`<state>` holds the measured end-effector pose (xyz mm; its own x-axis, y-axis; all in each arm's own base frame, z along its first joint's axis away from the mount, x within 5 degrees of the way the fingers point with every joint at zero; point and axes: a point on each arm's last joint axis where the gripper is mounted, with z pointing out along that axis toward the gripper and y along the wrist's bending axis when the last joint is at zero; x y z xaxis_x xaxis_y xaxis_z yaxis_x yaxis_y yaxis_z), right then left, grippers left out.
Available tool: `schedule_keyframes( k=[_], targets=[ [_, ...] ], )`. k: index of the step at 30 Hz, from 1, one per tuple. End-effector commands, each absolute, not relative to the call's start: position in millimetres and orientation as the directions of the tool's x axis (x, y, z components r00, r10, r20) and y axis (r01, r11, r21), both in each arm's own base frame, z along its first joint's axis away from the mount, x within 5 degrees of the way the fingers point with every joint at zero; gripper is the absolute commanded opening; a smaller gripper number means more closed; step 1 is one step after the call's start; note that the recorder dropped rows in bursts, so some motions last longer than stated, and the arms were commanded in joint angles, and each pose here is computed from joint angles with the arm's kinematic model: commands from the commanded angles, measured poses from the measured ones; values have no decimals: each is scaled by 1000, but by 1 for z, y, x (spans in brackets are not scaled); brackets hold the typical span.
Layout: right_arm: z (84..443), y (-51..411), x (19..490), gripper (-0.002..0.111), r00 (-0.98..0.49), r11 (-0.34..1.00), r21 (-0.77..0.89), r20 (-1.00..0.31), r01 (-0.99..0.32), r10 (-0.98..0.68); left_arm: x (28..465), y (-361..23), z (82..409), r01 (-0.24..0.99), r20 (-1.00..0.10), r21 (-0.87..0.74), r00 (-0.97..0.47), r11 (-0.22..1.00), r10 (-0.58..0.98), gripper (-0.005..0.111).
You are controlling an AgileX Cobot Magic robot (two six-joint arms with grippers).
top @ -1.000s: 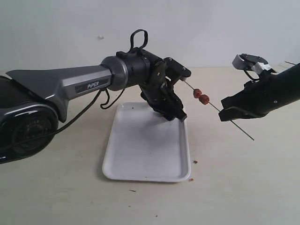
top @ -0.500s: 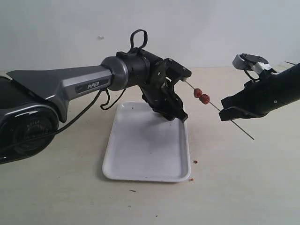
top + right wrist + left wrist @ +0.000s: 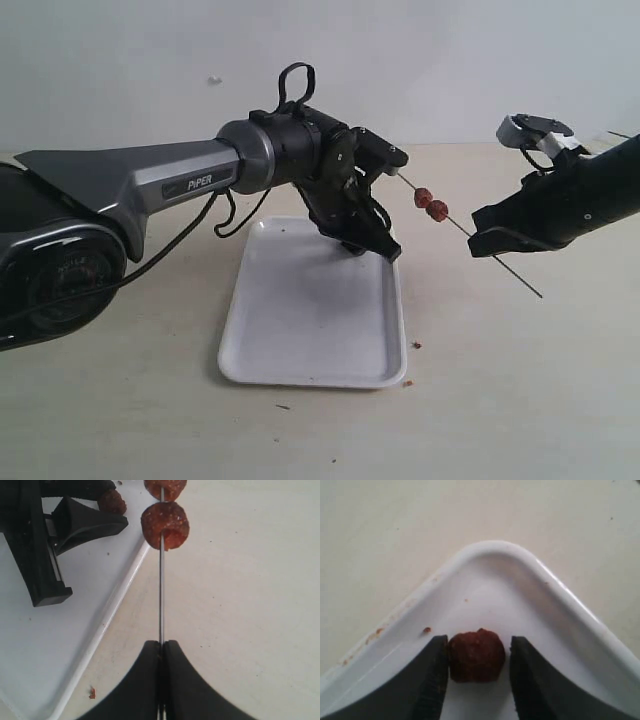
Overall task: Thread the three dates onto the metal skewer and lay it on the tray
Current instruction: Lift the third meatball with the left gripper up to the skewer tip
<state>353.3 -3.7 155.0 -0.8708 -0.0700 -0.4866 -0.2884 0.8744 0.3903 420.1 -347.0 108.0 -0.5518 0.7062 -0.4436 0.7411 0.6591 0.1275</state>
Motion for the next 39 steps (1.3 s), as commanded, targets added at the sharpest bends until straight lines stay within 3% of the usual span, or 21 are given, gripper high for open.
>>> schedule_keyframes(
  k=[1, 14, 19, 25, 39],
  targets=[
    [158, -6, 353, 0, -866, 879, 386, -497, -281, -59, 418, -345, 99, 739, -404, 120, -574, 663, 712, 37],
    [158, -6, 353, 0, -865, 878, 387, -498, -280, -57, 418, -346, 100, 731, -411, 115, -581, 673, 702, 37],
    [158, -6, 354, 0, -865, 879, 385, -498, -280, -56, 418, -346, 115, 716, -439, 110, -587, 689, 680, 36],
    [158, -6, 354, 0, -865, 879, 385, -498, -280, -56, 418, -346, 133, 701, -468, 103, -592, 706, 657, 23],
    [158, -6, 353, 0, -866, 877, 387, -496, -284, -62, 409, -343, 166, 692, -463, 35, -627, 721, 626, 26]
  ],
)
